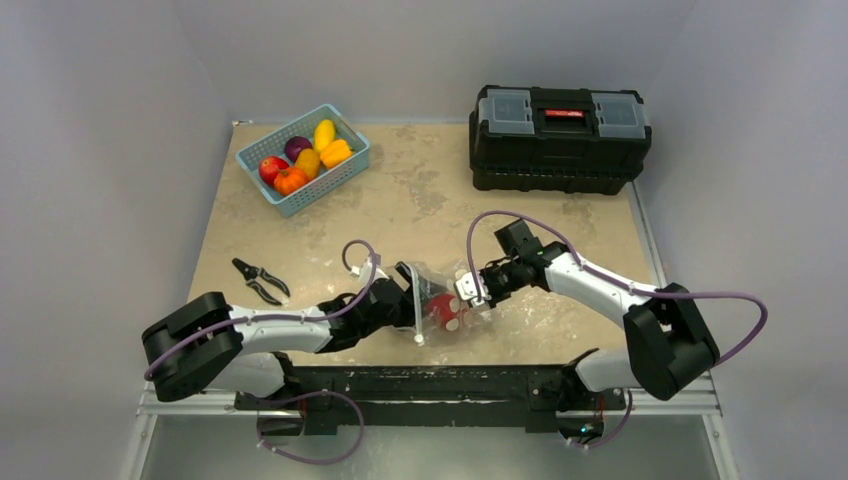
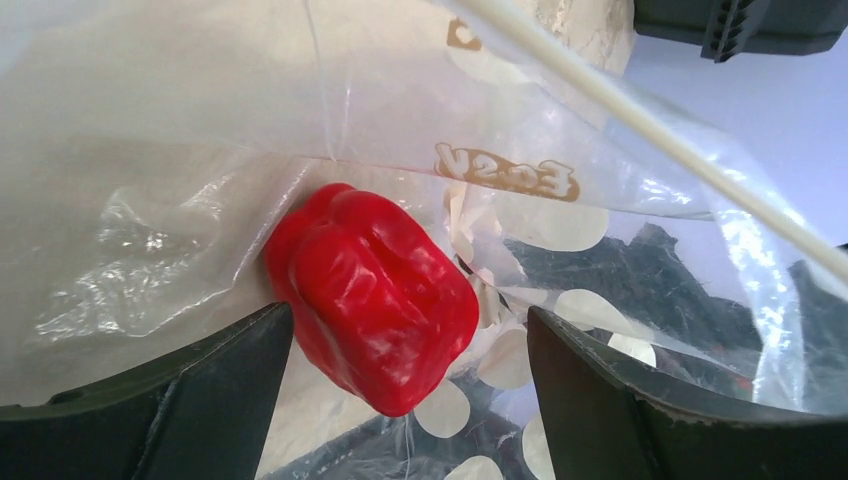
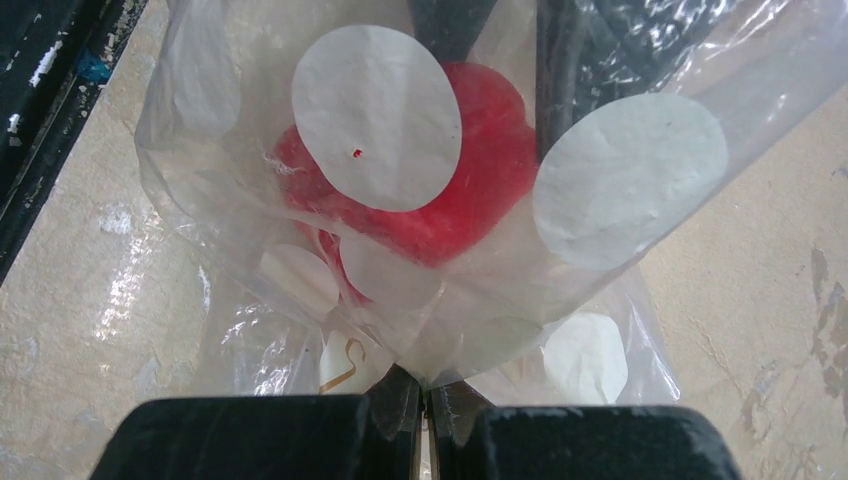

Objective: Open the zip-top bag and remove the fake food
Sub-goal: Pick up the fake vegetable from the zipper food storage bag.

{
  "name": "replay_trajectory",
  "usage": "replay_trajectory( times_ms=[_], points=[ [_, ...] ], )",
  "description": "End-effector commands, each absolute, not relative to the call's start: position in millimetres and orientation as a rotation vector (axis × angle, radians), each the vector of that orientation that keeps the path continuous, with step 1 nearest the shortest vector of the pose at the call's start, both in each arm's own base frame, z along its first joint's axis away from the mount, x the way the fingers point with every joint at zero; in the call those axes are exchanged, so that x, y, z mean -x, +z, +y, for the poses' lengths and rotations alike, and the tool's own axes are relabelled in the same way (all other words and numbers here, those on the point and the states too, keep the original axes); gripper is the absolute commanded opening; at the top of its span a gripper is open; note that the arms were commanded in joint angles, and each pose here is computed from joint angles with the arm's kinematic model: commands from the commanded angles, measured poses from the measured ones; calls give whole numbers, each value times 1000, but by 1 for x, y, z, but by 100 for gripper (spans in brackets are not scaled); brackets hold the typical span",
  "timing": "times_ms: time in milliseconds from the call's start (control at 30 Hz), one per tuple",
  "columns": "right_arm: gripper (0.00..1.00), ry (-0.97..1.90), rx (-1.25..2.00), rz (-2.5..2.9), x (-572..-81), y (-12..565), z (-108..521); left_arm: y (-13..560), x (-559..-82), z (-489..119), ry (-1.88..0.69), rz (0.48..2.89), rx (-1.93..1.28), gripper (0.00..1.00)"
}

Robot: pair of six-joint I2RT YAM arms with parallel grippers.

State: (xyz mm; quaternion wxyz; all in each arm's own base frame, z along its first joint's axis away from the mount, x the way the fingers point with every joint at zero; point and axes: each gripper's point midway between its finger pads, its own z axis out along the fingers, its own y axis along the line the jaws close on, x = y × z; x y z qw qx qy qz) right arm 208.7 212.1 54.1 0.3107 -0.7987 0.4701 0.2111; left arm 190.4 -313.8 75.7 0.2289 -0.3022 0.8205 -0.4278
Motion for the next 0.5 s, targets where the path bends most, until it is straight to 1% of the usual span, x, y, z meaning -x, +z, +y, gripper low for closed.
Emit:
replay_trajectory(
  times_ms=[0, 333, 367, 433, 467],
  points=[
    [0, 559, 2097, 1231, -208, 57, 215, 77, -191, -308, -1198, 2222, 920, 86],
    [0, 562, 2106, 1228, -207, 56, 214, 67, -183, -316, -1147, 2253, 1028, 85],
    [0, 564, 2106, 1228, -207, 56, 214, 66, -184, -317, -1147, 2251, 1035, 84],
    [0, 564, 2106, 1227, -207, 56, 214, 65, -185, -322, -1149, 2254, 1051, 77],
    [0, 565, 2106, 1228, -207, 56, 214, 63, -186, -324, -1146, 2261, 1052, 76]
  ],
)
